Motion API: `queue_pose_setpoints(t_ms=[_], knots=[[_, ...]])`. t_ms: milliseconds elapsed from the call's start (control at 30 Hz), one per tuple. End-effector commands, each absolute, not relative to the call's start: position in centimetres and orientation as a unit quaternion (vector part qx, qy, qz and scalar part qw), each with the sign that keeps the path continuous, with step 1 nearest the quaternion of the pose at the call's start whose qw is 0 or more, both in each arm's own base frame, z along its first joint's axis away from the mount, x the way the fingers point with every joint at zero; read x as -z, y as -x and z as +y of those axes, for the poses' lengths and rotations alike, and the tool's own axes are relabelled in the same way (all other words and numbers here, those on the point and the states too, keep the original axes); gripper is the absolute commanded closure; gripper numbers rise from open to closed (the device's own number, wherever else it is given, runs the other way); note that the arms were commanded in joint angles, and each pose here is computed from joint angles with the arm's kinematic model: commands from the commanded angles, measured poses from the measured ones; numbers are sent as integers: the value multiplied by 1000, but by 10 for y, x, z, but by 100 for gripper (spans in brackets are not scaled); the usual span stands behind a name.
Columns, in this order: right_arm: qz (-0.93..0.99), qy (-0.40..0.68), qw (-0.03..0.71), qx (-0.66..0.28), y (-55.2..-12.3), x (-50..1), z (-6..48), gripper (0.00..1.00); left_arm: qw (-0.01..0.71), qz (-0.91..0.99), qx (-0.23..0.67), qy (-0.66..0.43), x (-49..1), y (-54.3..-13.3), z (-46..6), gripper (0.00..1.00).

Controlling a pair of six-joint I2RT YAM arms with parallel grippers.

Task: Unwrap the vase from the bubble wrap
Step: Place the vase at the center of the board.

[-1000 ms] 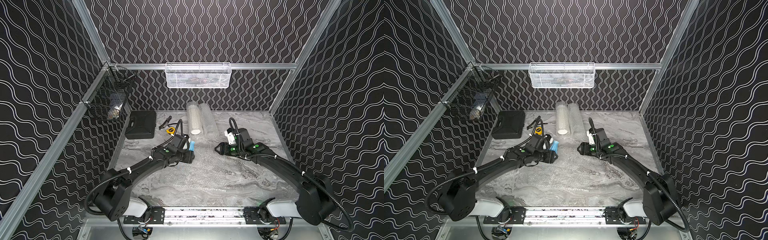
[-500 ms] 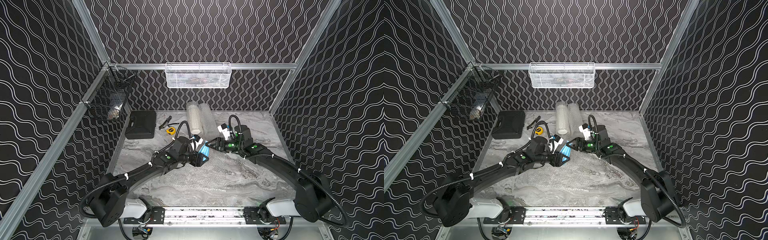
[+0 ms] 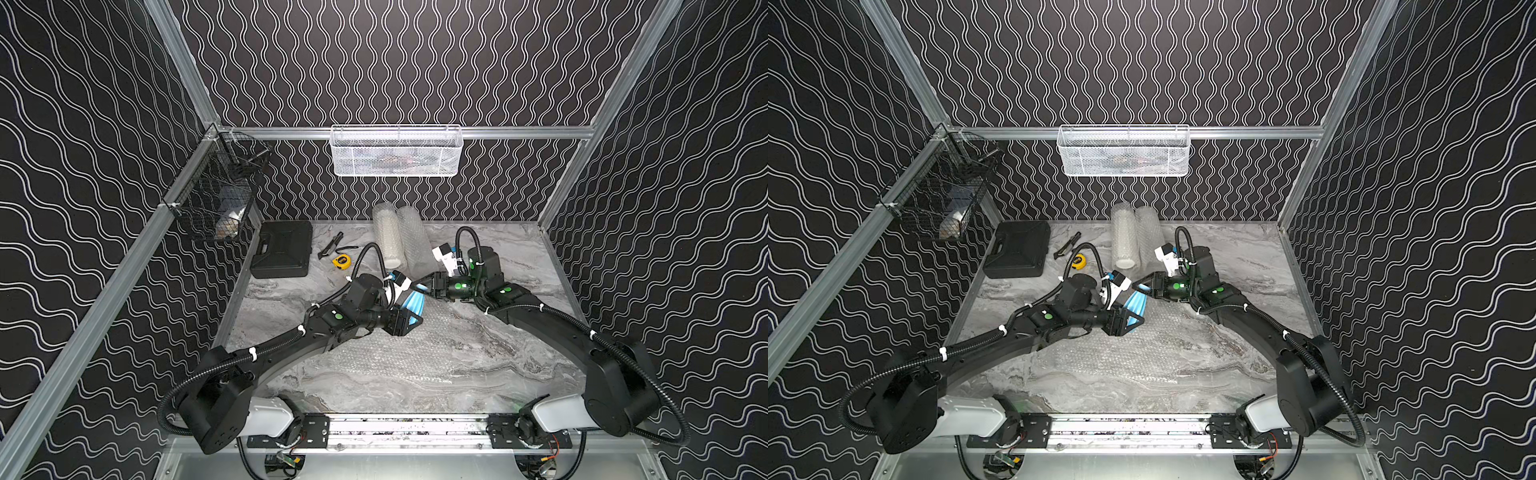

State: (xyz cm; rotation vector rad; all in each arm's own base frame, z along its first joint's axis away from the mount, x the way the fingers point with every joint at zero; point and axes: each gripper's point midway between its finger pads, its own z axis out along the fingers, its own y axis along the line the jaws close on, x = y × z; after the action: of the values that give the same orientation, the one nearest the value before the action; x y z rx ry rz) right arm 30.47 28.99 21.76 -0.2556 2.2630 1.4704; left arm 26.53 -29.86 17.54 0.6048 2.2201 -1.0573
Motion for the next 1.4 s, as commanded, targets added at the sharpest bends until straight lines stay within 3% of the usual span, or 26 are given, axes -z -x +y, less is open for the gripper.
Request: queue_pose_setpoints(t_ms=[0,233,400,633,700,833,1100,1367], knots=[[800,108,219,-549,-302,-229,295,64,324,822,405,-235,-189,-270,-302,51],[804,106,221,-542,-303,-227,293,77,319,826,400,-235,-184,-270,-302,51],[813,98,233,-525,-307,-224,289,80,316,828,399,-236,-182,-269,-301,46],[827,68,248,-500,-318,-215,277,82,325,833,386,-229,-182,-269,-294,9],[829,47,260,-494,-330,-214,261,82,326,837,375,-227,-180,-269,-290,4],[838,26,281,-468,-342,-210,239,82,331,858,335,-206,-175,-274,-275,4],[869,-12,342,-356,-376,-195,187,82,307,927,170,-135,-154,-282,-215,5],[873,-38,410,-262,-419,-197,140,83,303,938,125,-115,-180,-260,-180,5]])
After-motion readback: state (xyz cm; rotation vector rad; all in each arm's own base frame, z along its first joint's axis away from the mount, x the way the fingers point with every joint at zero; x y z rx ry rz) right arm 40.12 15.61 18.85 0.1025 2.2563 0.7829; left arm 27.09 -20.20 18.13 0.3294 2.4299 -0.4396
